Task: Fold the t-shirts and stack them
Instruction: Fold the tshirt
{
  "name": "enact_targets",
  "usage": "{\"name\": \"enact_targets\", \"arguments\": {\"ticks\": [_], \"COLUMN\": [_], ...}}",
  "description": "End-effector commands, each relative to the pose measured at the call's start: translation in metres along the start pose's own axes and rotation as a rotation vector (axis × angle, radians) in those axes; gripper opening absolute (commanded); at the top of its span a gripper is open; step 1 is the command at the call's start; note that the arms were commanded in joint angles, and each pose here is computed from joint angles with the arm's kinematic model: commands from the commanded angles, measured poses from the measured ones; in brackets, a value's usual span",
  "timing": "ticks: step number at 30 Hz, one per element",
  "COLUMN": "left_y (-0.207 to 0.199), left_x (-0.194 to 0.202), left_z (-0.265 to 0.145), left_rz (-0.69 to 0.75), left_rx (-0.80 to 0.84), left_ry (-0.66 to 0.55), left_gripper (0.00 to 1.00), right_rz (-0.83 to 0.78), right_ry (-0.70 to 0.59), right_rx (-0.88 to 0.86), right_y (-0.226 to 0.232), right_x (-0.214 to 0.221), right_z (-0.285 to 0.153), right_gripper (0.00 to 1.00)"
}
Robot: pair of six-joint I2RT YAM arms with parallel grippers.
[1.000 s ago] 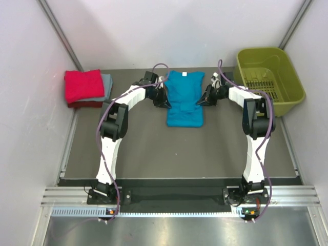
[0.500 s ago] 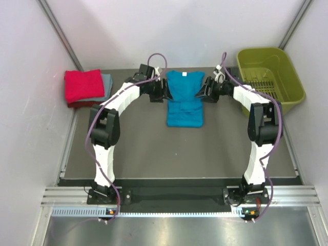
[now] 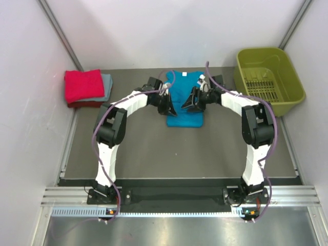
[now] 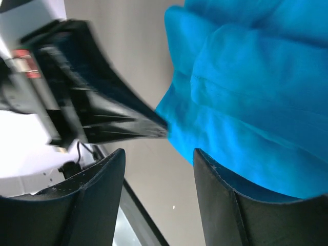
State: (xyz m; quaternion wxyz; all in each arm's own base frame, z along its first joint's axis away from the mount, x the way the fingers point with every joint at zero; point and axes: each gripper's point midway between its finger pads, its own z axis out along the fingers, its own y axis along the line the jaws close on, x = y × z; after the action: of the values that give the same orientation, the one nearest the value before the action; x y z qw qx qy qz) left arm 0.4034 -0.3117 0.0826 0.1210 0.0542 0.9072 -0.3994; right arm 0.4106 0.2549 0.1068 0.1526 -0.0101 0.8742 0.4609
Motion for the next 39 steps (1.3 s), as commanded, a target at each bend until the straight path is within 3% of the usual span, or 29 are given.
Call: {"name": "enact_targets", "arguments": {"ticks": [1, 16, 21, 28, 32, 33, 35, 36, 39], "left_y": [-0.006, 0.015, 0.018, 0.018, 0.007, -0.002, -0.021, -0.023, -0.025], "left_x": [0.001, 0.02, 0.026, 0.028, 0.021, 0.015, -0.003, -0.009, -0.02], "left_z": [0.011, 0.031, 0.03, 0.027, 0.018, 0.013, -0.004, -0.011, -0.034], "left_rz": [-0.002, -0.033, -0.037, -0.027, 0.005, 0.021, 0.087, 0.1, 0.104], "left_rx": [0.053, -0.012, -0.026, -0.04, -0.029, -0.011, 0.0, -0.008, -0.017], "left_ry": [0.006, 0.047, 0.055, 0.052, 0.026, 0.017, -0.03, -0.048, -0.089], "left_gripper": [0.0, 0.0, 0.0, 0.0, 0.0, 0.15, 0.34, 0.38, 0.55], "right_rz": [-0.02, 0.005, -0.053, -0.245, -0.285, -0.291, -0.228, -0.216, -0.068], "right_ry": [0.015, 0.01, -0.086, -0.316, -0.369, -0.371, -0.326, -0.309, -0.192], "right_rx": [-0.047, 0.001, -0.012, -0.054, -0.073, -0.076, -0.052, -0.073, -0.043], "right_y": [0.01, -0.026, -0.015, 0.048, 0.075, 0.083, 0.066, 0.072, 0.03], "right_x": [-0.002, -0.017, -0.065, -0.155, -0.165, -0.161, -0.141, -0.13, -0.081], "right_z": [0.014, 0.042, 0.041, -0.006, -0.037, -0.047, -0.05, -0.058, -0.055], "right_gripper": [0.56, 0.54, 0.54, 0.54, 0.54, 0.54, 0.54, 0.54, 0.54]}}
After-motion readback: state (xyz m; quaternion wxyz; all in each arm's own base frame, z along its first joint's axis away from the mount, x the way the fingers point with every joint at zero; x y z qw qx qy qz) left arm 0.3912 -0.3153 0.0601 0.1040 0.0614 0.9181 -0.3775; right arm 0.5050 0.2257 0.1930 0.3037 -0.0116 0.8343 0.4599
